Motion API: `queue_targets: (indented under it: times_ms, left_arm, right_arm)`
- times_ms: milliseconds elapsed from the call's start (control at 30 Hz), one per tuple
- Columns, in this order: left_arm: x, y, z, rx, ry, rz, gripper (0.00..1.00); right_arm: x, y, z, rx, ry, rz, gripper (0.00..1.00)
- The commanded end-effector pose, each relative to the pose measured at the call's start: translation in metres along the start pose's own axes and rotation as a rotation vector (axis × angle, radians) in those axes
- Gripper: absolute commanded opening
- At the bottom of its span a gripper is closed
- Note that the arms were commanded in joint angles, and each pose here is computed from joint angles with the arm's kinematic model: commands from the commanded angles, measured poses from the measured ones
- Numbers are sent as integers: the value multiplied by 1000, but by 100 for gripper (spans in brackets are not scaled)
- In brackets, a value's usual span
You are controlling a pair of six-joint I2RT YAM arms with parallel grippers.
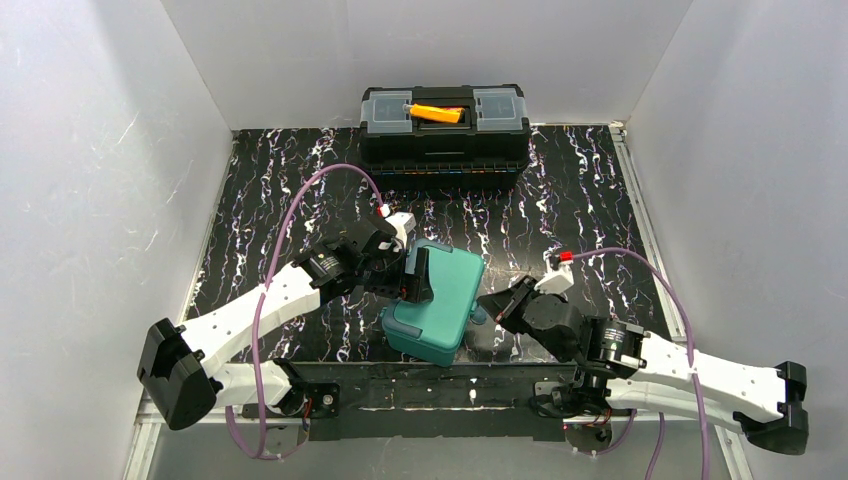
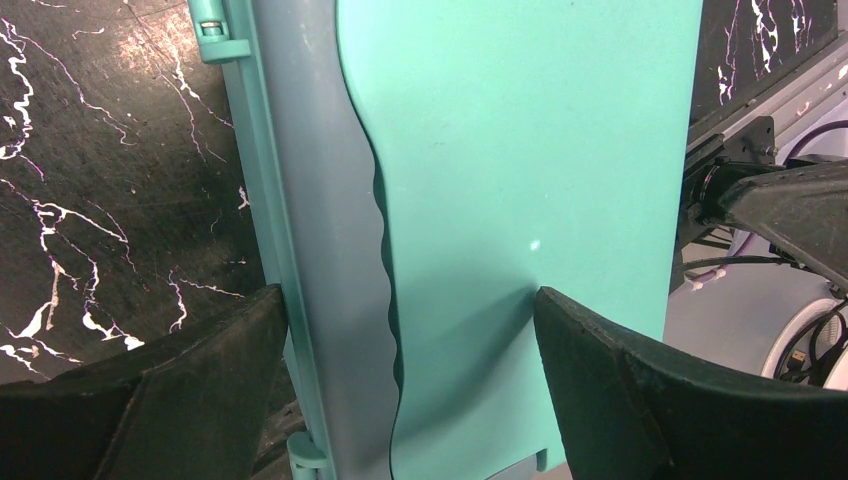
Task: Organize the medicine kit
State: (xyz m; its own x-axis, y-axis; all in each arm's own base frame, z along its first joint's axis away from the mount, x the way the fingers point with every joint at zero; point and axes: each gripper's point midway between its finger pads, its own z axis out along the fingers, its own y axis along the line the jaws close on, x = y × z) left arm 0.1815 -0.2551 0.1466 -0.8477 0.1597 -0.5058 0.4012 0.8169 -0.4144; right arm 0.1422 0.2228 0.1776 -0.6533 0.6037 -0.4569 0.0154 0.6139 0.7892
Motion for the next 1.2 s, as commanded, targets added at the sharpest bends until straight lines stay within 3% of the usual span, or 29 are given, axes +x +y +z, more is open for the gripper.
queue_targets:
  times_ms: [0,133,333,467,1167]
  left_arm:
    - [51,39,10,-145,180,34,87]
    - [50,38,10,-143,176,37,87]
    - [50,38,8,-144,177,40,87]
    - [51,40,8,-155,181,41,87]
    - [53,39,8,-147,189,34,87]
  right_arm:
    - [-10,30,-2,-74,-25,30,9]
    - [-11,25,-3,-49,-28,22,11]
    - [-10,-14,-8,76,-25,41,31]
    - [-2,-32,-8,92,-8,69,40]
    - [17,-42,12,66,-3,146,44]
